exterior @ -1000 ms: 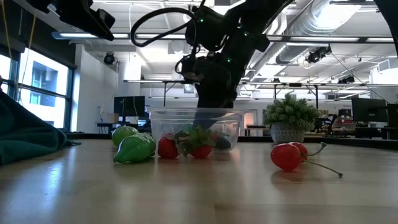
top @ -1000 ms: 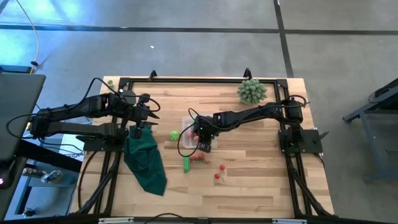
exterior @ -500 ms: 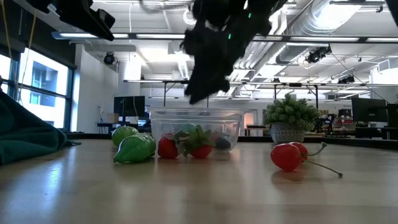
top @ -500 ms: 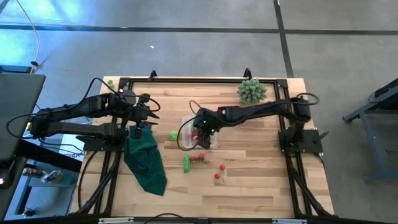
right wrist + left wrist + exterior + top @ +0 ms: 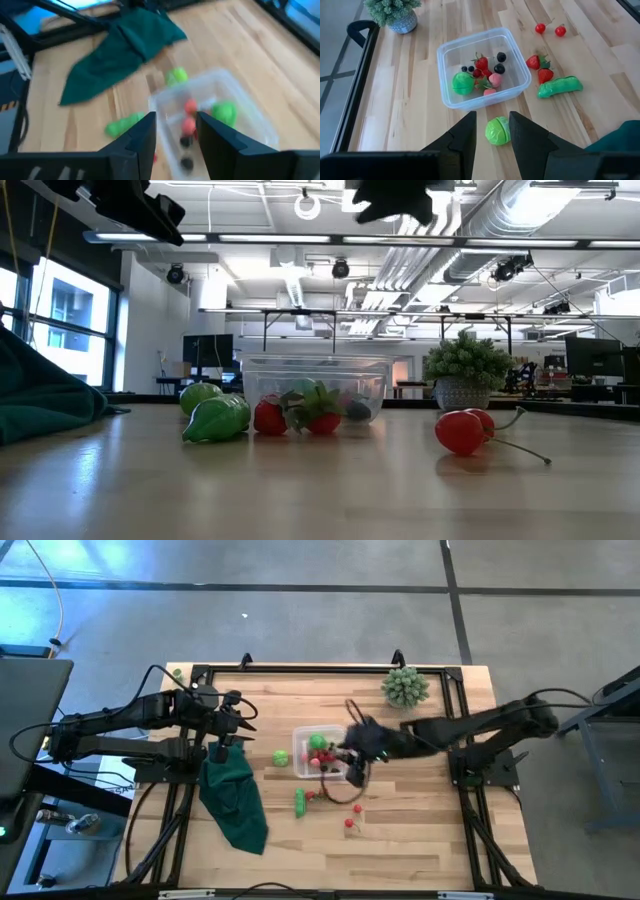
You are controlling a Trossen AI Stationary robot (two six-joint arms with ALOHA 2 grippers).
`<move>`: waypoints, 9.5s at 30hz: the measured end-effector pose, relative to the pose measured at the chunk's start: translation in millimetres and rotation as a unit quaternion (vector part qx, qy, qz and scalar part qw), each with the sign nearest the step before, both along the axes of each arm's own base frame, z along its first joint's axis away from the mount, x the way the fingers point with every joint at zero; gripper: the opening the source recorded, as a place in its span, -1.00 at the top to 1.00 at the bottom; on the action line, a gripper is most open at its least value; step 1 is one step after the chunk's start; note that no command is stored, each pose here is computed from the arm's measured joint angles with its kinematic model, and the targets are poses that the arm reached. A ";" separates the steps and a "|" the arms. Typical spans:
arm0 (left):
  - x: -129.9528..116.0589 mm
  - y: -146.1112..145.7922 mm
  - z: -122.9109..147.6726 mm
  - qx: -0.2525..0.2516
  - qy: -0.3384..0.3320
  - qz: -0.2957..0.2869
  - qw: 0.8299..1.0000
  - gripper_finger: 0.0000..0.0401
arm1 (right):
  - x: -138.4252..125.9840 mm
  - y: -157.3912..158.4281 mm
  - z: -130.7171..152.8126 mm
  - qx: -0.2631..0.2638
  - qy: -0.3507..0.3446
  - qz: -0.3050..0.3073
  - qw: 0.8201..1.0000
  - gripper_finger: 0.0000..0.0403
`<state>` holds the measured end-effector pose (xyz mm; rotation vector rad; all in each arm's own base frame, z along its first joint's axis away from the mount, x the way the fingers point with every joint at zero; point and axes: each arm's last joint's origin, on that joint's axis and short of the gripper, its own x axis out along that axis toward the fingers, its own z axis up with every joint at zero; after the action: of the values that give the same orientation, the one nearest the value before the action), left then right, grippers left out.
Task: Pick and placing Produce into tupperware
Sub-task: Put the red cherry into the transparent bin
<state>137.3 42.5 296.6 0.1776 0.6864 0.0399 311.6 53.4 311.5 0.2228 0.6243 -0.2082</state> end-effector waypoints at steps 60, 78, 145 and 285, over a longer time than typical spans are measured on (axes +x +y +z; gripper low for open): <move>0.0 0.0 -0.1 0.000 0.000 0.000 1.000 0.47 | 3.7 88.2 -152.9 0.314 0.200 -0.339 0.864 0.28; 0.0 0.0 0.0 0.000 0.000 0.000 1.000 0.47 | 3.9 88.8 -169.2 0.306 0.222 -0.367 0.850 -0.21; 0.0 0.0 0.0 0.000 0.000 0.000 1.000 0.47 | 57.2 37.9 -16.2 0.100 0.078 -0.229 0.965 0.52; 0.1 0.0 -0.1 0.000 0.000 0.000 1.000 0.47 | 63.9 138.8 -128.1 -0.010 0.315 0.040 0.948 -0.26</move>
<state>137.4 42.6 296.4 0.1771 0.6868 0.0400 375.5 192.3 183.4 0.1061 1.2638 -0.2077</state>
